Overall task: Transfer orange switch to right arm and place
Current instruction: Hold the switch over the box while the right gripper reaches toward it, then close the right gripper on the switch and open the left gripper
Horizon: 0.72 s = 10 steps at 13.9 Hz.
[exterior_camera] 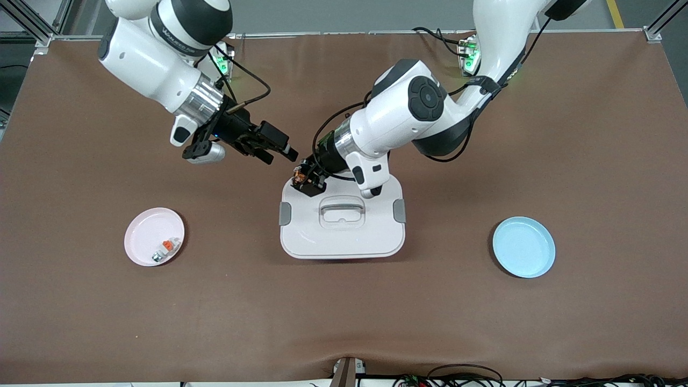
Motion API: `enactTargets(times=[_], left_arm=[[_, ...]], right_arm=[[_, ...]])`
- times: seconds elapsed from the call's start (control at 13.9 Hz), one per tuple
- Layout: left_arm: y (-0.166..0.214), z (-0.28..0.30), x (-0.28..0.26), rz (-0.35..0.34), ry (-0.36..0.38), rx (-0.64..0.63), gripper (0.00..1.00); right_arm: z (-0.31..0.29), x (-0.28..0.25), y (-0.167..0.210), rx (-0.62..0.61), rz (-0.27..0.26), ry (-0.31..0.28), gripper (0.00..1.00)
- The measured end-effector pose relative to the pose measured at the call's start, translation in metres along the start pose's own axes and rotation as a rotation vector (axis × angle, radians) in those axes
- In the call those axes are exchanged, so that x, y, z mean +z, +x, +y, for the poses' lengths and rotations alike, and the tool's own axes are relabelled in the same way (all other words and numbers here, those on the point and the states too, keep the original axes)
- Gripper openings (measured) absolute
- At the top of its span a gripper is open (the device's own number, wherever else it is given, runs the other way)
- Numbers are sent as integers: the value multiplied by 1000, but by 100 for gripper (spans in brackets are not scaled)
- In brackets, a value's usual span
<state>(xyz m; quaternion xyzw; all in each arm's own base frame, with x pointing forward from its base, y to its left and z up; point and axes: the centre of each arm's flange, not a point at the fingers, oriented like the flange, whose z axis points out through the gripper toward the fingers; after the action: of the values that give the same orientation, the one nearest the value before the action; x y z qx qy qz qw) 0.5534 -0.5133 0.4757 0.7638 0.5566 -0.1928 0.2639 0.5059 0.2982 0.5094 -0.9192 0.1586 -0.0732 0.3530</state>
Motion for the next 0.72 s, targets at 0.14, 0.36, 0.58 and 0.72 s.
enactTargets(times=[0.14, 0.36, 0.58, 0.72], left_arm=[[1, 0, 0, 1, -1, -1, 73], [1, 1, 0, 2, -1, -1, 73], [1, 1, 0, 2, -1, -1, 73], [1, 1, 0, 2, -1, -1, 73]], right_arm=[[-1, 9, -5, -8, 18, 3, 100], [6, 29, -6, -34, 44, -29, 100], [14, 52, -6, -51, 59, -58, 100], [16, 61, -7, -54, 67, -62, 100]])
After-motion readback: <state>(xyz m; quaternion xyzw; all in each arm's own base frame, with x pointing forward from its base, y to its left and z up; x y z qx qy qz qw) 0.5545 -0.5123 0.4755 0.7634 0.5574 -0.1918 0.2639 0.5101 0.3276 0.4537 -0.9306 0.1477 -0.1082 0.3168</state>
